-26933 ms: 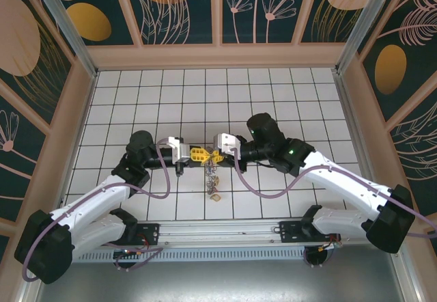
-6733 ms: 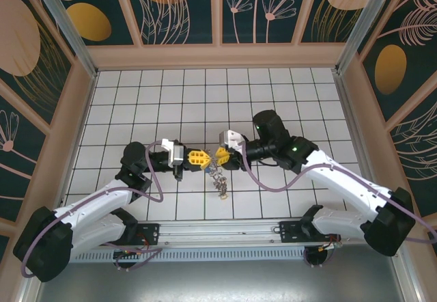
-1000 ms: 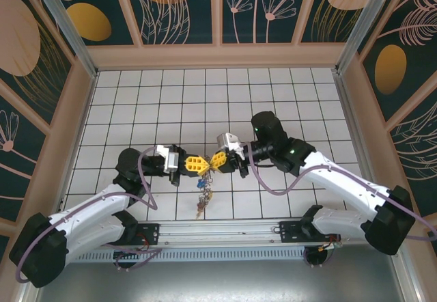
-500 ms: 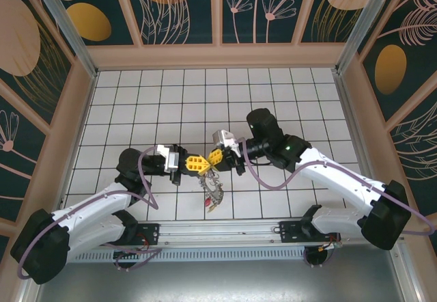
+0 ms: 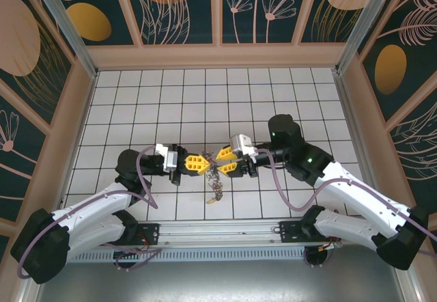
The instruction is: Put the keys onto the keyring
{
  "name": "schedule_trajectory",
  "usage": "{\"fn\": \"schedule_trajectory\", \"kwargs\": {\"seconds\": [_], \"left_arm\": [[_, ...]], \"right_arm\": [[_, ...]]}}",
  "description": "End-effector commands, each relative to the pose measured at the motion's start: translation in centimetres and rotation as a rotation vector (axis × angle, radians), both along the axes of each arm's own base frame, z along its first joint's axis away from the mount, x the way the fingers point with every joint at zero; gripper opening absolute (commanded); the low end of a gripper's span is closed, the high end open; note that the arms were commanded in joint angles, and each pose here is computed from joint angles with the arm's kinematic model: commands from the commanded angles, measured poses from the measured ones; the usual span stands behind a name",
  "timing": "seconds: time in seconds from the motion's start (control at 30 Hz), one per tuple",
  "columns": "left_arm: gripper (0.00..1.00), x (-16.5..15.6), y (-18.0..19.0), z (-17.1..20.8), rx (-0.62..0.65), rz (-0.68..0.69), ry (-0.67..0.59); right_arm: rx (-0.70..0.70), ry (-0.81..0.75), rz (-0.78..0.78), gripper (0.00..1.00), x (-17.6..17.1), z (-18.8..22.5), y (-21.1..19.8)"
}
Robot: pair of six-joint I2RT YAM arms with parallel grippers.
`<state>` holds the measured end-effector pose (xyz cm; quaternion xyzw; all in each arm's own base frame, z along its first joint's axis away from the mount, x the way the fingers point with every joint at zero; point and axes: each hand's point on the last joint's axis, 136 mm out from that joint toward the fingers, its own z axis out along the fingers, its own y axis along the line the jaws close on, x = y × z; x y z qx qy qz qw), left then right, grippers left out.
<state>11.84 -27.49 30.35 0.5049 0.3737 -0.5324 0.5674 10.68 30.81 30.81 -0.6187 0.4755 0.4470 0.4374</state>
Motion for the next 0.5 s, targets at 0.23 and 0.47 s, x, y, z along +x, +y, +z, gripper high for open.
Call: {"fn": "schedule_trajectory", "kwargs": {"seconds": [0.23,0.47], "left_arm": [[0.00,-0.4,0.2,1.5,-0.050,-0.002,-0.040],[0.00,-0.2,0.2,1.5,-0.050,0.001,-0.035]], "right_arm": [[-0.001,-0.024,0.018,0.32,0.2,-0.6,1.4],[-0.006,-0.016,0.035,0.21,0.3,-0.9,2.2]]}}
